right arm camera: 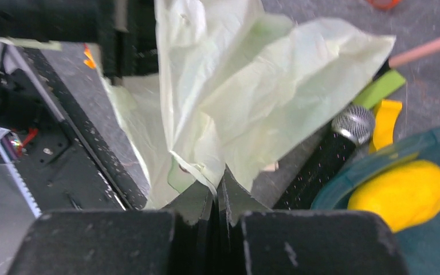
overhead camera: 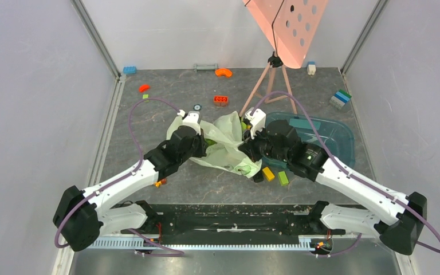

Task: Take the fake fruits out of the plastic bag
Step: Adjust the plastic bag at the center of the board.

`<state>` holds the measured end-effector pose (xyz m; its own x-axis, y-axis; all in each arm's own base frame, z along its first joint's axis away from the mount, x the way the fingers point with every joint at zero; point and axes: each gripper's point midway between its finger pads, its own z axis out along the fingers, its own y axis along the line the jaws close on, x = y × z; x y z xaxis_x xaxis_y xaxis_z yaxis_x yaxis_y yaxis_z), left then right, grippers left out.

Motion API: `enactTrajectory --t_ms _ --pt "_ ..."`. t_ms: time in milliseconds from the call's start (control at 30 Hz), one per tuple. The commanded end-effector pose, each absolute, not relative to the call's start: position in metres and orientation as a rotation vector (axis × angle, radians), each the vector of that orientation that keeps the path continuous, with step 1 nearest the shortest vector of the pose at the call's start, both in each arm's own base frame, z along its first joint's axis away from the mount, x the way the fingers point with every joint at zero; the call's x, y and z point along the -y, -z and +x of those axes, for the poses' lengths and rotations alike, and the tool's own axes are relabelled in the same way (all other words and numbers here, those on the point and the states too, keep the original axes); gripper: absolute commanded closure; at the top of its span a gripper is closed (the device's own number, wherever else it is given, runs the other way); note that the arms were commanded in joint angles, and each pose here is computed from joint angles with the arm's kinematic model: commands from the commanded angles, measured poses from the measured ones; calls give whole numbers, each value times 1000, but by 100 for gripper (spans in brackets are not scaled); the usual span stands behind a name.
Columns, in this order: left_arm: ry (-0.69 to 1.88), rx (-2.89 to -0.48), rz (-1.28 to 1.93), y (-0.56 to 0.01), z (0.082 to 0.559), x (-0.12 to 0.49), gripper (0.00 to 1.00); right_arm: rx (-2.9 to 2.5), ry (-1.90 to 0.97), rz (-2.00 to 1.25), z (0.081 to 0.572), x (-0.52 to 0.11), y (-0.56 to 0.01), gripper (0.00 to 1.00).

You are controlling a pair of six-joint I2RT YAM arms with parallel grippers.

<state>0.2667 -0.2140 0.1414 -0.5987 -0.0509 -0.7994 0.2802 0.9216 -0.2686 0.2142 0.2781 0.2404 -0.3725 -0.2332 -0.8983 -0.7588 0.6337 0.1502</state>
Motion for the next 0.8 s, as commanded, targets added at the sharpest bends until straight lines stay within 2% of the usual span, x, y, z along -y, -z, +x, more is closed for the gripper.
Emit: enactTrajectory --t_ms 0,167,367,600,767 --pt "631 -2073 54 -156 273 231 98 -1920 -660 -721 222 -272 -230 98" --pt "813 -1956 60 -164 261 246 97 -1877 -679 -689 225 -275 -234 97" --pt "915 -1854 74 -173 238 245 95 -1776 -707 -612 246 -292 -277 96" --pt "925 -1733 36 -205 243 241 78 -1723 -839 -710 250 -334 -307 96" --pt "858 -1720 -6 -207 264 244 73 -1702 -865 -728 253 -345 -321 96"
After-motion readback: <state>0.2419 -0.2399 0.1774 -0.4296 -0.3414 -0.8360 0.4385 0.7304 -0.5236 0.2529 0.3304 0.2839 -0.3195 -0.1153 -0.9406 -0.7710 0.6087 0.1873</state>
